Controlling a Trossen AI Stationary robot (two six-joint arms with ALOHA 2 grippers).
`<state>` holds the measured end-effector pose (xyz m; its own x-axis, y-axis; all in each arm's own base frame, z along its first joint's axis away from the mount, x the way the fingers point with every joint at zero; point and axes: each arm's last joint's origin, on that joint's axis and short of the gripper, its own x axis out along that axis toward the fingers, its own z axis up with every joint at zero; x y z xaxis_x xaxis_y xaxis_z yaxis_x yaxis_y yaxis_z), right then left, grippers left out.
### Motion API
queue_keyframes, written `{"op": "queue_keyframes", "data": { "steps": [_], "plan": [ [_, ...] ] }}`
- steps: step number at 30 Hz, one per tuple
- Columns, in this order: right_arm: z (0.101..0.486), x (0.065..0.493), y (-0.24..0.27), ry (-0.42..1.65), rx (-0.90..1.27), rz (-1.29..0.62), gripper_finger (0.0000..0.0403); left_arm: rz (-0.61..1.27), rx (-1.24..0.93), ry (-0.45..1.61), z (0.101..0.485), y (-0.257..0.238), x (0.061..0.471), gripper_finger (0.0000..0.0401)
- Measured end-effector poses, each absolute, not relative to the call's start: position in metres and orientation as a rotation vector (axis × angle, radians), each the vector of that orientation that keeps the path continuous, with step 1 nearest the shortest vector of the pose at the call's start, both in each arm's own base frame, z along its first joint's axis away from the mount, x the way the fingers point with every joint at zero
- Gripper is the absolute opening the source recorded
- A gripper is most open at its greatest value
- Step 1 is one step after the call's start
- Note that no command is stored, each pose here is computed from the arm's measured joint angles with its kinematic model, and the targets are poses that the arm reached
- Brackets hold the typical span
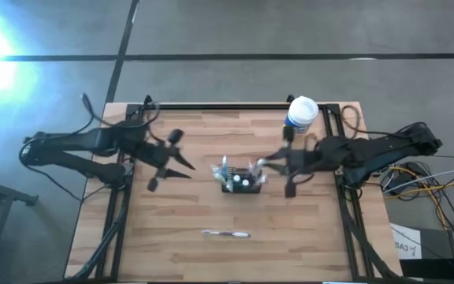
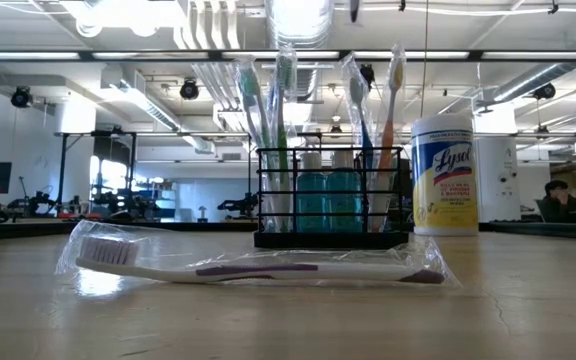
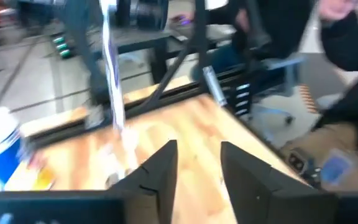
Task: Pick & Place toothbrushing station
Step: Put the top purple toothbrush into the black mesh organizer
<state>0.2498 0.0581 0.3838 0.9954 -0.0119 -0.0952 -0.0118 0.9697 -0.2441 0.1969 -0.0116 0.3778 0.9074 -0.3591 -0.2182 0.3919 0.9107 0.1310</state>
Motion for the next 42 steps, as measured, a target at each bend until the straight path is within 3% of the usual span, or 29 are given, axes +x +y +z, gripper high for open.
{"op": "queue_keyframes", "data": {
  "steps": [7, 14, 21, 42],
  "plan": [
    [0.379, 0.206, 0.033, 0.051, -0.181, -0.141, 0.0013, -0.239, 0.124, 0.127, 0.313, -0.010, 0.153, 0.0011],
    [0.334, 0.194, 0.025, 0.045, -0.045, -0.196, 0.0013, -0.228, 0.069, -0.087, 0.271, -0.009, 0.137, 0.0010],
    [0.290, 0.199, 0.025, 0.040, -0.005, -0.219, 0.0013, -0.252, -0.057, -0.041, 0.241, -0.010, 0.133, 0.0012],
    [0.225, 0.236, 0.030, 0.175, -0.002, -0.304, 0.0013, -0.255, -0.078, -0.018, 0.232, -0.010, 0.134, 0.0018]
  ]
}}
